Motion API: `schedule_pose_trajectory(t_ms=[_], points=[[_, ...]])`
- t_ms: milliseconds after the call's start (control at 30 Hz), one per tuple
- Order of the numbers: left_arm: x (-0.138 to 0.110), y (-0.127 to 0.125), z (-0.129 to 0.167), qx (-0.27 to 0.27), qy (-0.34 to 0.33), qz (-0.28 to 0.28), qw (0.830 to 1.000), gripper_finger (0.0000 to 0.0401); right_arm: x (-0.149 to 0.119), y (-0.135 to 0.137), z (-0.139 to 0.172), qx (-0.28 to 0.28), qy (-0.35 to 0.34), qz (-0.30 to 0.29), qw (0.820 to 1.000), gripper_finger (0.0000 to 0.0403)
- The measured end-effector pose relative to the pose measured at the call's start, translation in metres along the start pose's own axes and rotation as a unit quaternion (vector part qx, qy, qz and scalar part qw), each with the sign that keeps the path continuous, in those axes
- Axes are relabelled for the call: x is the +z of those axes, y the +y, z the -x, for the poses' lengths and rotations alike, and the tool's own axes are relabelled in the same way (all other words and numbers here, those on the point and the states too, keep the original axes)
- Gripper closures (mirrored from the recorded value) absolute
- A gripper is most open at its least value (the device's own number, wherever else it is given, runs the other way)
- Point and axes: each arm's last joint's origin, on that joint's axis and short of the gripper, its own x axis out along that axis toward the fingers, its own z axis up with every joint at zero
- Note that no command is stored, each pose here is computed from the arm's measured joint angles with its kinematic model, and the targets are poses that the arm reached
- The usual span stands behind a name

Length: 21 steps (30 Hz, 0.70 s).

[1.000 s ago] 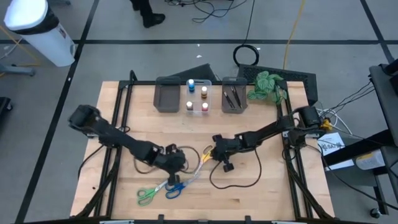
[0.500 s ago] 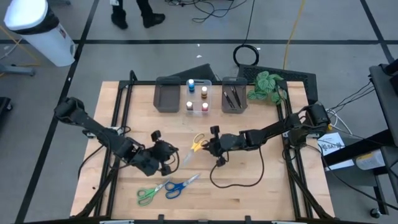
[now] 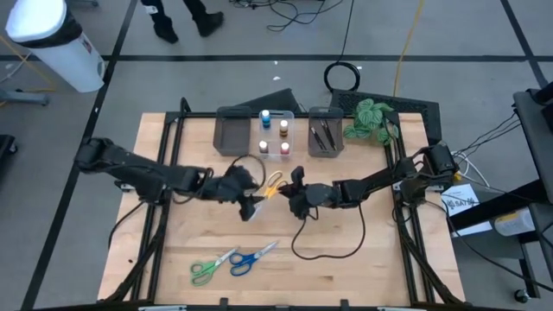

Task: Pick & Place Paint Supplies
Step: Put the yellow scissors into the left black bin

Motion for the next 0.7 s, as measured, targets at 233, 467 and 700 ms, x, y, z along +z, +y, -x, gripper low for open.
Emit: schedule_pose_trajectory(t_ms=[233,467,700], points=[[0.014,0.018,-0.022,-0.089,0.040,0.004,0.995,0.0108,0.001,-0.002,0.000,-0.005,-0.004,0.016,1.000,0.0385],[0.013,0.033,-0.041,-0.085,0.073,0.012,0.994,0.0113,0.002,-0.002,0.000,-0.007,-0.009,0.021,1.000,0.0386],[0.009,0.043,-0.058,-0.089,0.100,0.012,0.991,0.0167,0.001,-0.002,0.000,-0.007,-0.008,0.020,1.000,0.0386]])
